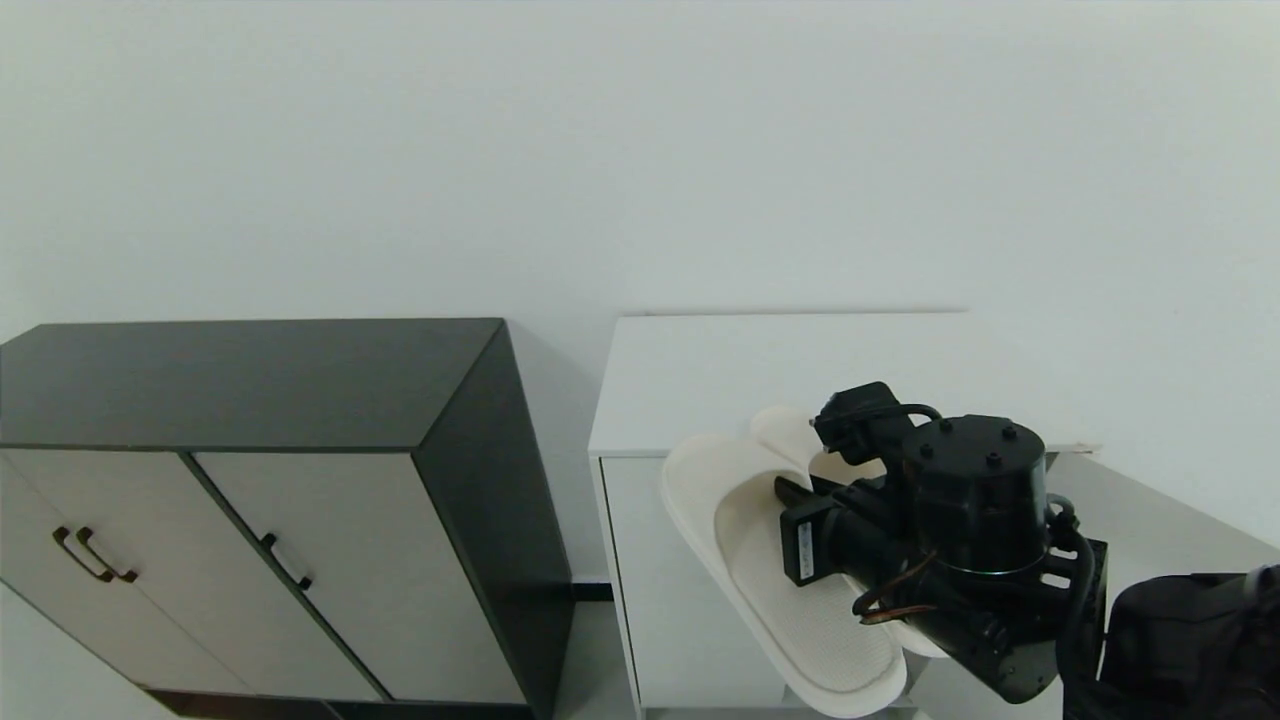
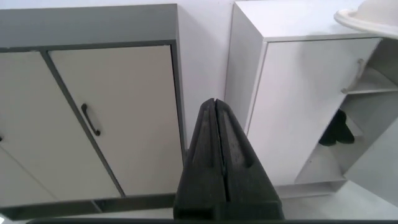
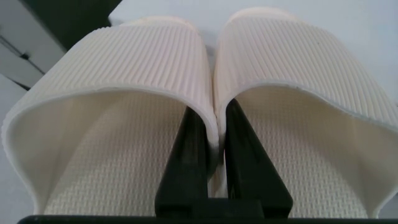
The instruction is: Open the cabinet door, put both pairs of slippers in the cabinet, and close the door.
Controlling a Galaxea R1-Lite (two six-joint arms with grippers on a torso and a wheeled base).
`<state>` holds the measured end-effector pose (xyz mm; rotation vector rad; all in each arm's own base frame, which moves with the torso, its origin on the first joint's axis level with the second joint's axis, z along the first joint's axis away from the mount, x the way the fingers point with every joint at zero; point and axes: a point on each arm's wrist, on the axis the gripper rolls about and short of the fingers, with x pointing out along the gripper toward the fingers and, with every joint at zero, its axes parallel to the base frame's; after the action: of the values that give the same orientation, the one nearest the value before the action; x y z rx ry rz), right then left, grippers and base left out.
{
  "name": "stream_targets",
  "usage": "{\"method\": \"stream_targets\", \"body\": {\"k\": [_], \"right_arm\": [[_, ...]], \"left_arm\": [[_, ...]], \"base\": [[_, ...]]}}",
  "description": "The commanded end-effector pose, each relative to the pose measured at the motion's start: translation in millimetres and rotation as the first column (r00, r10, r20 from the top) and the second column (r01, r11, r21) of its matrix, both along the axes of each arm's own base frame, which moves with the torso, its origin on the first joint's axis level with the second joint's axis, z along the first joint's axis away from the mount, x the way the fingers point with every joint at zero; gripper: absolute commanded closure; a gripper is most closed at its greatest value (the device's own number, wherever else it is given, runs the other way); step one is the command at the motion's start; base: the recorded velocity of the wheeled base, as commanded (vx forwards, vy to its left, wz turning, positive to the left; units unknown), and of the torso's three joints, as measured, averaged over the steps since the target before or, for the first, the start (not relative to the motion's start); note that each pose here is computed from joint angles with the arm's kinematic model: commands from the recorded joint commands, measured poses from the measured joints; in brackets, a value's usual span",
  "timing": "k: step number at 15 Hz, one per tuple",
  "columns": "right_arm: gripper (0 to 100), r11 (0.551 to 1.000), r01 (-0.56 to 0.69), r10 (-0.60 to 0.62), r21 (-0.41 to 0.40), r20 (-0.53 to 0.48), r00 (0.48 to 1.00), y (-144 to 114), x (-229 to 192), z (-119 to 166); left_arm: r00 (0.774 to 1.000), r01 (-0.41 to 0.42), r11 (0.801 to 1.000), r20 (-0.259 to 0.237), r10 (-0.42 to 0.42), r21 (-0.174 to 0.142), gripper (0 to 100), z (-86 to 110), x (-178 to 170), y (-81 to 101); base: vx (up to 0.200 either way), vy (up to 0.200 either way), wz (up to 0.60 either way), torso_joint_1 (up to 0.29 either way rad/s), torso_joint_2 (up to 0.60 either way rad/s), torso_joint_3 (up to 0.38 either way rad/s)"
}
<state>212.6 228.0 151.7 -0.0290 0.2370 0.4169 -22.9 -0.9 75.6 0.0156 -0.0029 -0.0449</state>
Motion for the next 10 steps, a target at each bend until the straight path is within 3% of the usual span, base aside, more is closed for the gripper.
{"method": "stream_targets", "body": {"k": [1, 2, 10], "right_arm": [[100, 1.0, -0.001, 0.001, -0.001, -0.003, 1.0, 0.1, 0.0, -1.1], [100, 1.0, -0.002, 0.002, -0.001, -0.005, 1.0, 0.0, -0.2, -1.5], [100, 1.0, 0.004, -0.004, -0.002, -0.006, 1.0, -1.5, 1.0, -1.9]], "left_arm": [[1.0, 0.0, 1.0, -0.001, 0.0, 0.0, 100, 0.1, 0.1, 0.0], [1.0, 0.0, 1.0, -0.001, 0.0, 0.0, 100, 0.1, 0.1, 0.0], [1.0, 0.0, 1.0, -0.001, 0.0, -0.002, 100, 0.1, 0.1, 0.0]], "base": [[-0.2, 0.0, 0.0, -0.002, 0.0, 0.002], [-0.2, 0.0, 0.0, 0.002, 0.0, 0.007], [0.0, 0.0, 0.0, 0.0, 0.0, 0.0]]}}
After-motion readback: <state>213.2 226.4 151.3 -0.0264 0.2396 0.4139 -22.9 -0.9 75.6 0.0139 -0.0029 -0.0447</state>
